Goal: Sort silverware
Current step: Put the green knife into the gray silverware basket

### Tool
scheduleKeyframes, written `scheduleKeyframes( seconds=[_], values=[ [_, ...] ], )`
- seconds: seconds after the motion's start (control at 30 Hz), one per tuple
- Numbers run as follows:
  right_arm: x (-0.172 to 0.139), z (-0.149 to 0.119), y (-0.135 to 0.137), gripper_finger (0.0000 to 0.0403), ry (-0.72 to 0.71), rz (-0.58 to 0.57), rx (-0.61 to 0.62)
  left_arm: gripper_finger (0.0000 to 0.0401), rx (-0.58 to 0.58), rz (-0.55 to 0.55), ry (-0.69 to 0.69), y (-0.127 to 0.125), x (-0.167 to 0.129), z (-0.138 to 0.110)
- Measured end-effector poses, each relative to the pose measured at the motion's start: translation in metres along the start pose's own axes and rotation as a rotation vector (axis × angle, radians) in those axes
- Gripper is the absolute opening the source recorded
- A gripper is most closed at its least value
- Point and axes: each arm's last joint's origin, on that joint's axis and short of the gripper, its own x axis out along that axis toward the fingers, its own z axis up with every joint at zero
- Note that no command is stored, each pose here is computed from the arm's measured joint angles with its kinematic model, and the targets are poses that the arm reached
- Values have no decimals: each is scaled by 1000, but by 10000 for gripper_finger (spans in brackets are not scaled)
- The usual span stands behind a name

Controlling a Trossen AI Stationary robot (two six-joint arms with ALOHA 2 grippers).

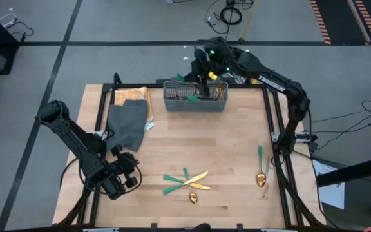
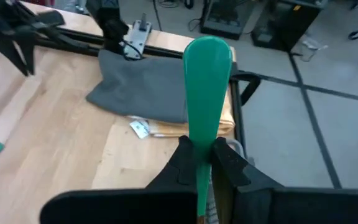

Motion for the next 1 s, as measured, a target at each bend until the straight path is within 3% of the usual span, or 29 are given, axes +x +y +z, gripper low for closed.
scheduleKeyframes(
  seconds=[0.37, 0.67, 1.0],
  values=[
    [-27, -88, 6, 0, -283, -143, 33, 44, -5, 0, -1, 0, 0, 1],
    [-12, -162, 15, 0, -363, -231, 74, 44, -21, -17, -11, -2, 0, 1],
    [8, -205, 14, 0, -358, -237, 201, 44, -28, -18, -34, -3, 0, 2]
  ],
)
